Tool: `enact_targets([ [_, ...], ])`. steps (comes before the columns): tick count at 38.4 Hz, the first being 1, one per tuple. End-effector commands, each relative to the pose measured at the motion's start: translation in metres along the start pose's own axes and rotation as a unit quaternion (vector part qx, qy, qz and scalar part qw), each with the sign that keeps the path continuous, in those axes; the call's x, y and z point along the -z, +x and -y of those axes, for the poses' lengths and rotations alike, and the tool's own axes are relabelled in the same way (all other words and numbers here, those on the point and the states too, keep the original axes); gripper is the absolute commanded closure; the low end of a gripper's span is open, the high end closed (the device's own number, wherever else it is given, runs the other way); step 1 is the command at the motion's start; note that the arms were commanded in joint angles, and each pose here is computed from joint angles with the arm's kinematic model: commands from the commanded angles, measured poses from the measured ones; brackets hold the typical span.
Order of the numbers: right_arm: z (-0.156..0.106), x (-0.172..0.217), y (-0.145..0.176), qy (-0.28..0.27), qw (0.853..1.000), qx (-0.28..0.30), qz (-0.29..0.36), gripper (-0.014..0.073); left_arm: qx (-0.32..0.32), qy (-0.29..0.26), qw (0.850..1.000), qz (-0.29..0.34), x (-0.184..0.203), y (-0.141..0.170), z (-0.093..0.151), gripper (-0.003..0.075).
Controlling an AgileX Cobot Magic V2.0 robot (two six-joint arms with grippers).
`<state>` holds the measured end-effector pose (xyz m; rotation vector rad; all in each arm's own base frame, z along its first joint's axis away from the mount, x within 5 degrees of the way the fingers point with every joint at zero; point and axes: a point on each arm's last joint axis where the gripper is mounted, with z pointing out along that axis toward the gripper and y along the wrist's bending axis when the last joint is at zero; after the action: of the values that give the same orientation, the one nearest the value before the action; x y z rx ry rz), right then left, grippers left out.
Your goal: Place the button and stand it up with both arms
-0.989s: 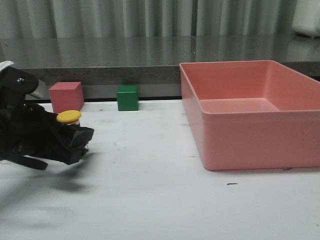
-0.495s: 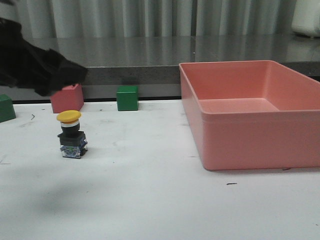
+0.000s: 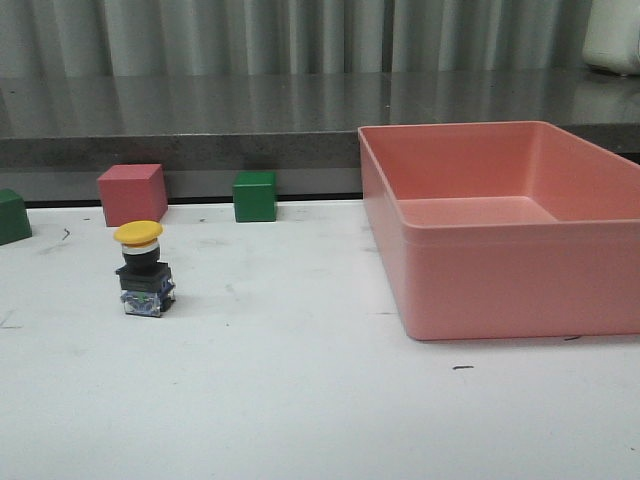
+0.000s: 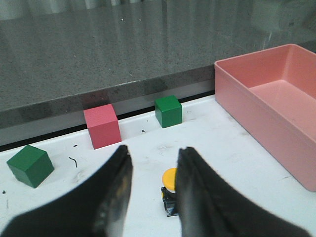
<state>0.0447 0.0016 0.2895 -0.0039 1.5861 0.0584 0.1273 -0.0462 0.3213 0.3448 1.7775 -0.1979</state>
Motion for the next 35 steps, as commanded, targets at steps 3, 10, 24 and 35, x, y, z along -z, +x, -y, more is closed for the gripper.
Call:
enact_targets([
  [3, 0.000, 0.001, -0.016, 0.002, 0.999, 0.010, 0.051, 0.0665, 0.014, 0.001, 0.998, 0.061, 0.031, -0.015, -0.001, 0.0699],
  [10, 0.000, 0.001, -0.016, 0.002, 0.999, 0.010, 0.051, 0.0665, 0.044, 0.010, 0.995, 0.091, 0.049, -0.018, -0.001, 0.0740],
  [24, 0.000, 0.001, -0.016, 0.002, 0.999, 0.010, 0.051, 0.0665, 0.053, 0.014, 0.994, 0.097, 0.051, -0.018, -0.001, 0.0740],
  [35, 0.000, 0.001, -0.016, 0.002, 0.999, 0.010, 0.051, 0.0665, 0.053, 0.014, 0.994, 0.097, 0.051, -0.018, -0.001, 0.0740],
])
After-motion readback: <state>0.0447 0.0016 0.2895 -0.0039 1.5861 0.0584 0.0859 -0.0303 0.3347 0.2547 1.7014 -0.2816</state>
